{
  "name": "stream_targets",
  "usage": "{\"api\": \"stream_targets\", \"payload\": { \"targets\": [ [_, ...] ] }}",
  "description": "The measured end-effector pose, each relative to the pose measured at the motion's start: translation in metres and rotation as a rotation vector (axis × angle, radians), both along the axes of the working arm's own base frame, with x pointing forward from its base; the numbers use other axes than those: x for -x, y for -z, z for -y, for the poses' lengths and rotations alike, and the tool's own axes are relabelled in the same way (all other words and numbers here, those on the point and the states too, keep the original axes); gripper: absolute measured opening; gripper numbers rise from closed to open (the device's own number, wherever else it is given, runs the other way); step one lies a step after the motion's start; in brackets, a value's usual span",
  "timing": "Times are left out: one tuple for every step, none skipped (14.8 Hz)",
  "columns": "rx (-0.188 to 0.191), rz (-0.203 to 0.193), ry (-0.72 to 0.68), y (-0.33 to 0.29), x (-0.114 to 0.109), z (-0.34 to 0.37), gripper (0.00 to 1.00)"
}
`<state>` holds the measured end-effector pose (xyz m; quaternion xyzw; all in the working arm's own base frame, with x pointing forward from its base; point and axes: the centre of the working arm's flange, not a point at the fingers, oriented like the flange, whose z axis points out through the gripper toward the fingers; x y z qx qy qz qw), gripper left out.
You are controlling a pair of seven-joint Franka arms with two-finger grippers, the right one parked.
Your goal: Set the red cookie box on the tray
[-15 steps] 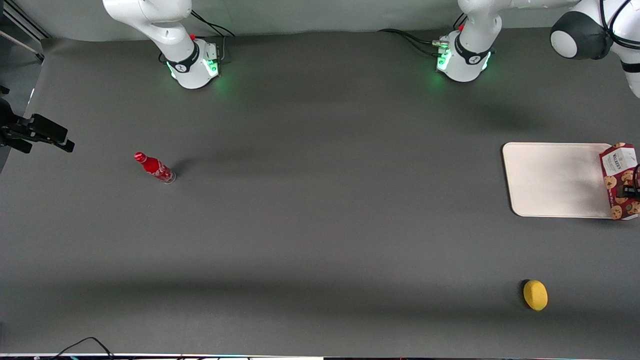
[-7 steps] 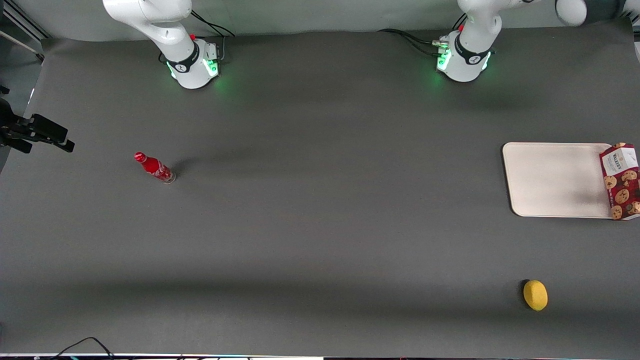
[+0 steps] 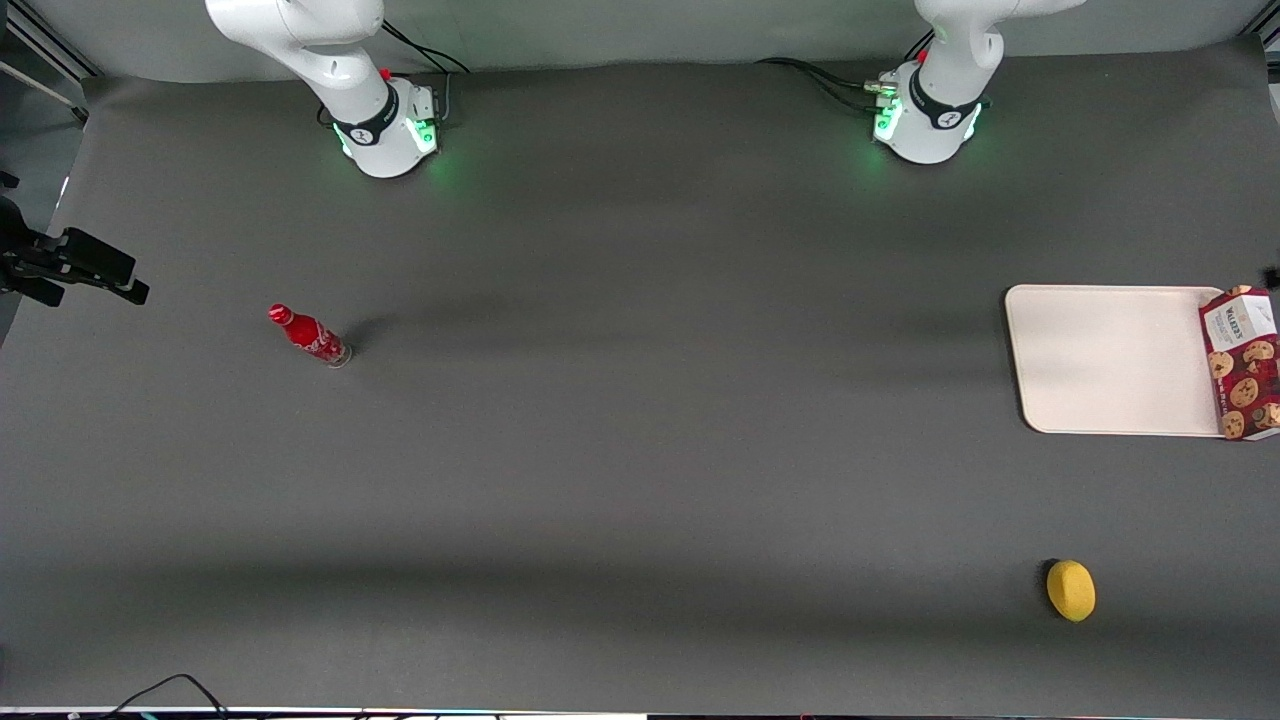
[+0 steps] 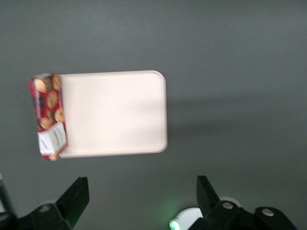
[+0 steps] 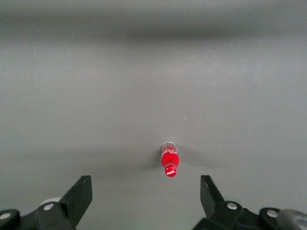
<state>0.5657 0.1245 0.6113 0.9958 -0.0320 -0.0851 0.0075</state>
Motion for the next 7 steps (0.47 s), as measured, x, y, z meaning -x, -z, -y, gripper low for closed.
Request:
{"api": "stream_targets", "payload": {
  "targets": [
    [-0.027,-0.011,-0.015,-0.008,0.003,0.043,1.00],
    [-0.045,-0.017,-0.024,-0.010,0.007,0.080,1.00],
    [-0.056,-0.029,-0.023,-0.006,0.011,0.107,1.00],
    [-0.061,-0.039,-0.019,0.002,0.014,0.123,1.00],
    [-0.063,-0.038,-0.014,0.011,0.017,0.130,1.00],
    [-0.064,-0.032,-0.009,0.016,0.019,0.133,1.00],
    [-0.064,-0.024,-0.003,0.017,0.020,0.135,1.00]
  ]
}}
